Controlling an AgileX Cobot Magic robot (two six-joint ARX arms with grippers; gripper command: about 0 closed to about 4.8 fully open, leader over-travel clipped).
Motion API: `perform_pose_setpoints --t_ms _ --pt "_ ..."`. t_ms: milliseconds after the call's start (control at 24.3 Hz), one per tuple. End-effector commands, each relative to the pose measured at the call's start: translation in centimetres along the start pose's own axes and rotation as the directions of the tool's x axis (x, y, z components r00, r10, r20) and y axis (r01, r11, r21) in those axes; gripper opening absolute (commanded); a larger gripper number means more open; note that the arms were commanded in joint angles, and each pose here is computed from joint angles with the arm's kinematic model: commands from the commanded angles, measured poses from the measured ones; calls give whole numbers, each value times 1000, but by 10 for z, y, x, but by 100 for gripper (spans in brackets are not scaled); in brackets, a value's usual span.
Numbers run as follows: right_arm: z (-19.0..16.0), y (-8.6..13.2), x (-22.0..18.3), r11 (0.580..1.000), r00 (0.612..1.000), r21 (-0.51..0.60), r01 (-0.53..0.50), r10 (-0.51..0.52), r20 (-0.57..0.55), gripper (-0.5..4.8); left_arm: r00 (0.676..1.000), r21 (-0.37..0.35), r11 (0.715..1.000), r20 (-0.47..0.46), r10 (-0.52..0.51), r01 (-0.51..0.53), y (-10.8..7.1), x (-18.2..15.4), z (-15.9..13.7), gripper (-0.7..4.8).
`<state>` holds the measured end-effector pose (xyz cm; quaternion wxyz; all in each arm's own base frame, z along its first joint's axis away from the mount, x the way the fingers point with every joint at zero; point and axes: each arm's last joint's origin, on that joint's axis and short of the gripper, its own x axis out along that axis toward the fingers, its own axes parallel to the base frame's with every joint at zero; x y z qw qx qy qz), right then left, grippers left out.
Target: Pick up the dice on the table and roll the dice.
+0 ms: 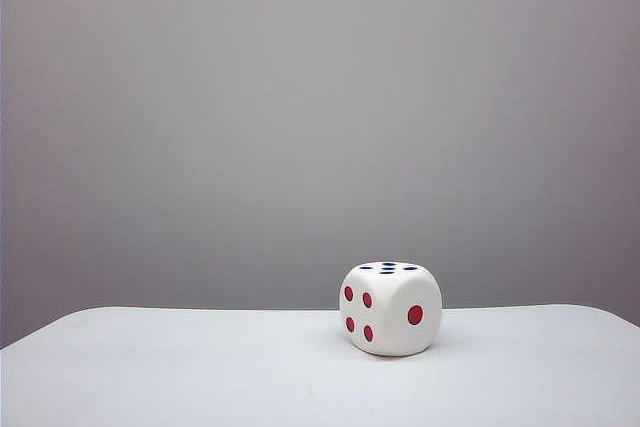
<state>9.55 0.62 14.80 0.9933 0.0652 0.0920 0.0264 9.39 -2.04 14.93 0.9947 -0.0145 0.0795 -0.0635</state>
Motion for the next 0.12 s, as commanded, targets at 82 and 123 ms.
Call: perform_pose_setpoints --t_ms 82,123 --pt "-2 0 1 1000 1000 -2 1 -1 -2 22 1000 -2 1000 -8 -2 2 0 0 0 -4" --pt "-2 0 1 1000 1000 -2 1 -1 -2 22 1000 -2 1000 -8 -2 2 0 0 0 -4"
